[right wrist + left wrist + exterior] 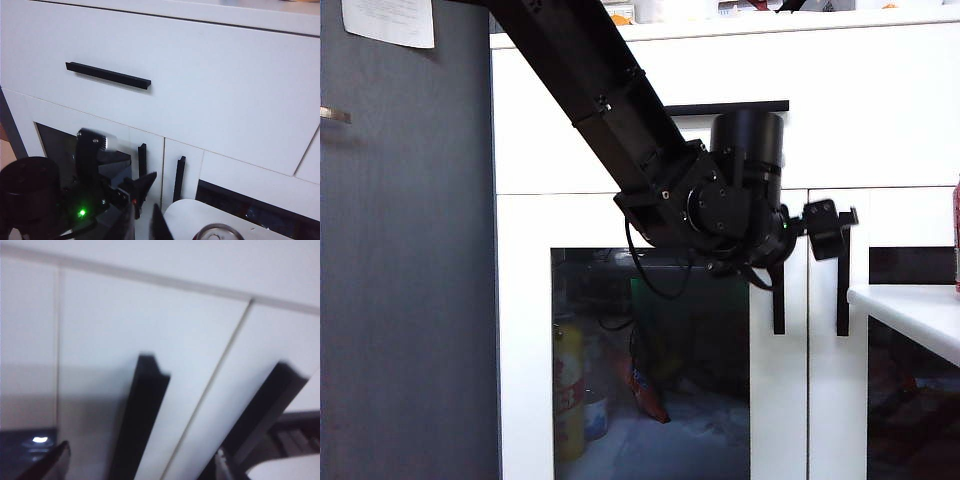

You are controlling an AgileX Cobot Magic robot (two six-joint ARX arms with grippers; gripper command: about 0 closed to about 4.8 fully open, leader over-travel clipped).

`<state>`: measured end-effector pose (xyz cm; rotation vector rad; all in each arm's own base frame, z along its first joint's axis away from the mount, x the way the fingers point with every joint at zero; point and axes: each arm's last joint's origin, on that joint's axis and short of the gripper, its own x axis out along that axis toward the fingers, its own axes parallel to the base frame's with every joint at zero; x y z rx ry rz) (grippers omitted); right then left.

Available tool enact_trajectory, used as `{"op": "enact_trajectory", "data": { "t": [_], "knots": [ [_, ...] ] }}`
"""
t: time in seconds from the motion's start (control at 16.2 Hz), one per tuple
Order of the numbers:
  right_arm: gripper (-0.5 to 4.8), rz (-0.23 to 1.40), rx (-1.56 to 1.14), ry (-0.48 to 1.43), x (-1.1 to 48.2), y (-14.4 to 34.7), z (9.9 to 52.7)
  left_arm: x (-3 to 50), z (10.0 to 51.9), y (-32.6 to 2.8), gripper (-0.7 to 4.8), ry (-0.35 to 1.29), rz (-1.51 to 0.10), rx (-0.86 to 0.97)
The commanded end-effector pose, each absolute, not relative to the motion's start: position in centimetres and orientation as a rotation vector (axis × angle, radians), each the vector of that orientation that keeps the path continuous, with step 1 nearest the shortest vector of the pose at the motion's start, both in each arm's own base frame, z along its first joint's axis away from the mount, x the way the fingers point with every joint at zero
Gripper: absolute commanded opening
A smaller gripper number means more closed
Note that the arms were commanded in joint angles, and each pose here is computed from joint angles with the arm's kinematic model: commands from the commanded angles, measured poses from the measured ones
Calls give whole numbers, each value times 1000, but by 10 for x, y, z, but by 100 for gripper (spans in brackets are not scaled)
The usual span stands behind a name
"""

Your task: Open the left door of the white cabinet, pick up a can of beverage from the table on the right, place it inside the cabinet, and finally close the cabinet door.

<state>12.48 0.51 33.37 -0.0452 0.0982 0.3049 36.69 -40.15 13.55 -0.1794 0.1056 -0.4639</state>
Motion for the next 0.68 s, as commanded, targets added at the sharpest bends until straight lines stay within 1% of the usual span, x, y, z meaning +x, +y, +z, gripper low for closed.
{"op": "enact_trajectory", "data": {
  "t": [0.06, 0.25, 0.37, 0.43, 0.68],
  "knots": [
    [50, 300, -65, 81, 125, 5, 336, 366, 141, -404, 366, 79, -512, -200],
    [50, 300, -65, 81, 125, 5, 336, 367, 146, -404, 366, 54, -513, -213],
    [50, 300, -66, 80, 125, 5, 336, 370, 151, -404, 366, 39, -479, -220],
    [50, 301, -65, 81, 125, 5, 336, 371, 150, -403, 366, 44, -442, -214],
    [50, 303, -65, 81, 125, 5, 336, 374, 142, -401, 363, 72, -429, -193]
  ]
}}
